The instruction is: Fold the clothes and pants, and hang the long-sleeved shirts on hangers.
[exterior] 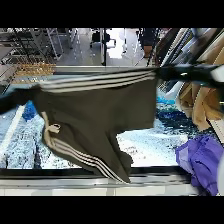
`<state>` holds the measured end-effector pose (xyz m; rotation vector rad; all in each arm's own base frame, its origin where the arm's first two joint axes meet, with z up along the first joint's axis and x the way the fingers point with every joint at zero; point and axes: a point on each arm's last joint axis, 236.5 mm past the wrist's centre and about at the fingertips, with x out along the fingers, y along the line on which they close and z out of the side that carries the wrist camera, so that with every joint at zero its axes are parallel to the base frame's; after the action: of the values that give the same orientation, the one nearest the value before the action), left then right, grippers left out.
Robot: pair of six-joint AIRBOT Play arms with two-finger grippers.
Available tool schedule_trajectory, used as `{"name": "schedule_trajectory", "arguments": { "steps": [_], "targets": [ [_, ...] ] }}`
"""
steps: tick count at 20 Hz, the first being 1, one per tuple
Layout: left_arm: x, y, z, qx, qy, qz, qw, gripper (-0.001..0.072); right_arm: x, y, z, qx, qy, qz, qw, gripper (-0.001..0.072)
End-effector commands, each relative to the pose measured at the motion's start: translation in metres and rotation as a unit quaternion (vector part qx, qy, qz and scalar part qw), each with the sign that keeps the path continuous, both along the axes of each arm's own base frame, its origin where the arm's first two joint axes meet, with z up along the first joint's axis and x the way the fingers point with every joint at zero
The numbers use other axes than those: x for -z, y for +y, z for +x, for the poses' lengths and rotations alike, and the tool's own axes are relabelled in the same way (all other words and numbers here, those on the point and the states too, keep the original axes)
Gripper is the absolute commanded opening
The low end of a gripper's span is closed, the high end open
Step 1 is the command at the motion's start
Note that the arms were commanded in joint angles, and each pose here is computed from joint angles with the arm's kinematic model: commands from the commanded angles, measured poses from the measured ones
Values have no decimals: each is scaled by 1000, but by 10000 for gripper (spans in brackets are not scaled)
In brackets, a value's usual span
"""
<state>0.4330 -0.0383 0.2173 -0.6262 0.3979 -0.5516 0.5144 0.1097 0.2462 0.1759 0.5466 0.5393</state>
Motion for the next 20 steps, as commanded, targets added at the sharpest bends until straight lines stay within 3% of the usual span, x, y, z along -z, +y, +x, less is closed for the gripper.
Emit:
{"name": "schedule_trajectory", "arguments": {
  "steps": [1,2,3,4,5,8,9,10,14,15,17,20],
  "targets": [
    [149,37,76,-114,117,20,986,60,98,15,90,69,27,79,994,15],
    [166,42,91,-114,130,13,985,177,110,17,106,92,18,91,991,16],
    [174,45,105,-111,134,11,985,387,119,17,118,109,9,94,990,141],
    [175,45,113,-102,132,9,986,564,127,19,119,110,14,93,990,418],
    [173,45,118,-93,128,12,987,613,136,24,112,92,34,86,991,571],
    [165,43,100,-48,133,32,989,609,178,34,41,-25,178,37,983,565],
    [173,45,86,-33,163,45,985,599,195,31,9,-64,237,13,969,486],
    [187,51,67,-28,215,58,975,599,213,28,-28,-106,302,-15,947,422],
    [238,81,-20,-15,415,117,902,598,255,48,-161,-208,481,-41,851,426],
    [240,78,-36,7,438,120,891,599,266,57,-179,-211,490,-47,845,431],
    [237,67,-49,35,455,104,884,599,292,74,-200,-202,487,-66,847,529],
    [225,45,-46,61,445,70,891,599,320,101,-191,-182,441,-96,874,551]
  ]
}}
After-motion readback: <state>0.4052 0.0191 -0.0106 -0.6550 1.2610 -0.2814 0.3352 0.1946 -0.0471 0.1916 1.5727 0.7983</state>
